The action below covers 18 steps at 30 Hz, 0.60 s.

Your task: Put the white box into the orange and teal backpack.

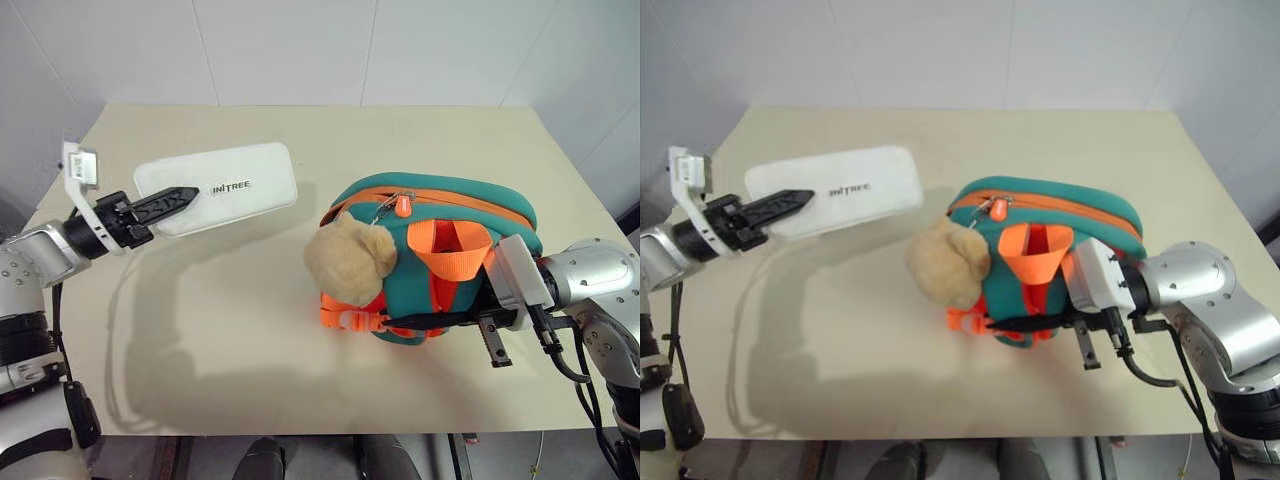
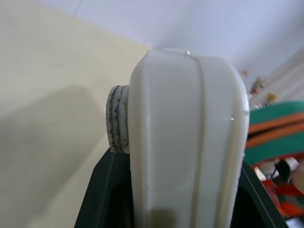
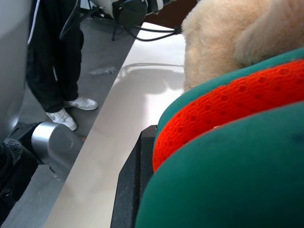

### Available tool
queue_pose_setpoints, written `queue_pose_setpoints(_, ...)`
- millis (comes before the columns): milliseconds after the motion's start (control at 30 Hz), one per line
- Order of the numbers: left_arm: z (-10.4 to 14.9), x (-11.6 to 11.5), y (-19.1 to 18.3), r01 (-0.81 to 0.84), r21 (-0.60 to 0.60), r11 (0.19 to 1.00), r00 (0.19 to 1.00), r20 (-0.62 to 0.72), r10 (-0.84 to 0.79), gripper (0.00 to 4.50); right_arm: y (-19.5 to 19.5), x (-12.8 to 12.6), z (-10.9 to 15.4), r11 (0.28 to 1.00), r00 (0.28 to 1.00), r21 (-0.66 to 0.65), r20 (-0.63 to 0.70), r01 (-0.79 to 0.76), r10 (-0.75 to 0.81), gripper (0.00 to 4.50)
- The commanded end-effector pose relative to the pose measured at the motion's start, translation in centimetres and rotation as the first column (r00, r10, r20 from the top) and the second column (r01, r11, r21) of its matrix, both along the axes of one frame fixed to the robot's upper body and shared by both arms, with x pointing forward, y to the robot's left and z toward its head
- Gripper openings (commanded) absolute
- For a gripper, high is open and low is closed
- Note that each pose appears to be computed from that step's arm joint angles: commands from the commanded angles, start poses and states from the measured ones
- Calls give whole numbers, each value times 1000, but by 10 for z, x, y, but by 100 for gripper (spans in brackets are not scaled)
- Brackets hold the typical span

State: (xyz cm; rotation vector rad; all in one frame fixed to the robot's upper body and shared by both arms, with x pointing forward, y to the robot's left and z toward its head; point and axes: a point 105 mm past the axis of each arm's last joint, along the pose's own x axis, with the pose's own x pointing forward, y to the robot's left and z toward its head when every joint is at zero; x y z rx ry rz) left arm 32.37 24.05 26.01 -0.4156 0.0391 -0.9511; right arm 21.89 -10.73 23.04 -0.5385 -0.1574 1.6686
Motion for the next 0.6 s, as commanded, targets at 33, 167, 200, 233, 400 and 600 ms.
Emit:
queue_pose_setpoints(33,32,-21,-8,106,49,993,972,205,-114,128,-4,-6,5,997,997,-29,30,-68,69,49)
queue_pose_setpoints(167,37,-29,-13,154,105,982,950,259,-177,128,-12,-3,5,993,994,-71,43,-97,100,49)
queue_pose_setpoints(200,39,-31,-15,167,125,978,940,280,-196,128,-15,-2,4,990,992,-96,56,-104,110,49)
queue_pose_setpoints(233,40,-32,-18,181,141,973,933,290,-215,128,-19,-1,0,985,990,-133,65,-114,123,49)
queue_pose_setpoints(400,48,-41,-29,231,181,956,888,362,-283,128,-28,8,-8,977,989,-190,89,-101,120,49)
queue_pose_setpoints(600,57,-59,-30,226,244,943,825,466,-319,128,-26,11,-7,980,989,-179,96,-91,110,49)
